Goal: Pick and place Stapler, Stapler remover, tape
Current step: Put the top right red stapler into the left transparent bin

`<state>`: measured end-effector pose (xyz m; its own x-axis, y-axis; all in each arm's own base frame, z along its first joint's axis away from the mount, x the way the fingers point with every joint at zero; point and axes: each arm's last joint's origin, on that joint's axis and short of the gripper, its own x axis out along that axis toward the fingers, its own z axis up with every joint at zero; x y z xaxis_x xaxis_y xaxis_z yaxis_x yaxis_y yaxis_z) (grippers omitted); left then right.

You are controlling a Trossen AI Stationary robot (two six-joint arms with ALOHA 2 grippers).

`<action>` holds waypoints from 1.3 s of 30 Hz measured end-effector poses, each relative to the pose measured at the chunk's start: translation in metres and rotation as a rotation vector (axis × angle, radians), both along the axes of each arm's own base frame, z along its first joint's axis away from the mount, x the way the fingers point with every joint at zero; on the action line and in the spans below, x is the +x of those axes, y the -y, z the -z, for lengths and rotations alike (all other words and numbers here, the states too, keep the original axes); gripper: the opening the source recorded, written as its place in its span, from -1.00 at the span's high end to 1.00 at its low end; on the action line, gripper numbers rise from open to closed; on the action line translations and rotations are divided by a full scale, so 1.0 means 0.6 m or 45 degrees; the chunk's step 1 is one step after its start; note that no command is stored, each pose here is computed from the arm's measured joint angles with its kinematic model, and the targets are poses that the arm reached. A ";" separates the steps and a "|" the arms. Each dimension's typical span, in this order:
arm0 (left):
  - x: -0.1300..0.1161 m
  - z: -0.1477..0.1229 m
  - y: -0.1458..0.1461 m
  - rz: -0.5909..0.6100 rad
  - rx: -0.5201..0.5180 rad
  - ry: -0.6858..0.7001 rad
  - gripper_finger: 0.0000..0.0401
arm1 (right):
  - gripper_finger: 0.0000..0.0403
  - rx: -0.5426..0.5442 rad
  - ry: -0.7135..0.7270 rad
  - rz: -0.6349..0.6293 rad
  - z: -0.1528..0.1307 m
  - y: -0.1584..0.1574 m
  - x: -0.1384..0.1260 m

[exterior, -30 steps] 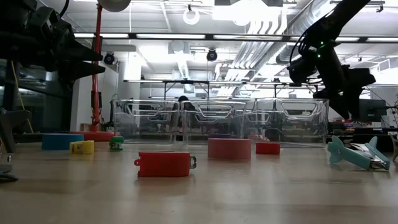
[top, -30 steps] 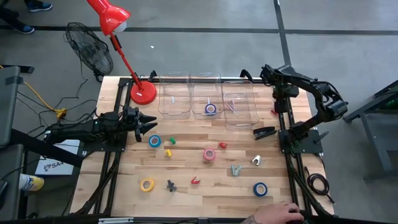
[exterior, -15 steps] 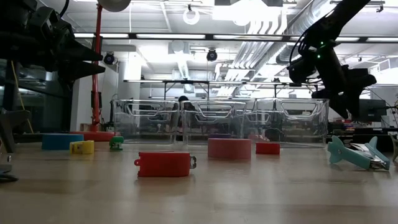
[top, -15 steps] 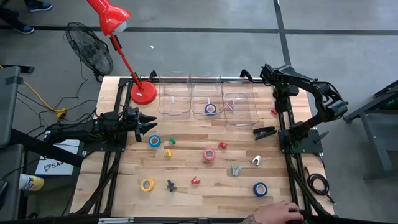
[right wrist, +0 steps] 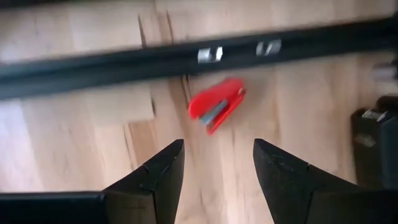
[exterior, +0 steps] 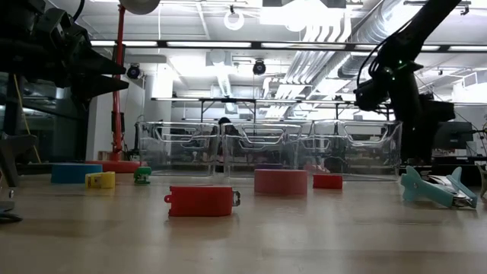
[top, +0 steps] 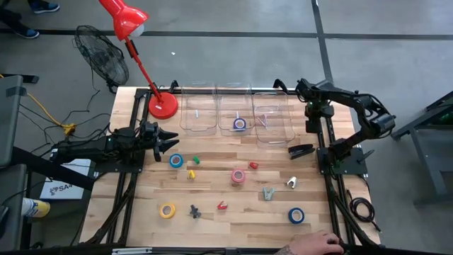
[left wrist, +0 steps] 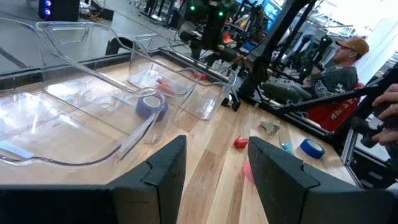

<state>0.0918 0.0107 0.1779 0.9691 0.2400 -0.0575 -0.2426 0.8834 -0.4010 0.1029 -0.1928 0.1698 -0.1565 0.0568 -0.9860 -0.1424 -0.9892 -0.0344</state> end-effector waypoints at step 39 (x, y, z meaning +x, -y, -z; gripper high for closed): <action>0.000 0.000 0.000 0.000 0.000 0.000 0.15 | 0.09 -0.074 -0.288 0.183 0.031 -0.009 0.022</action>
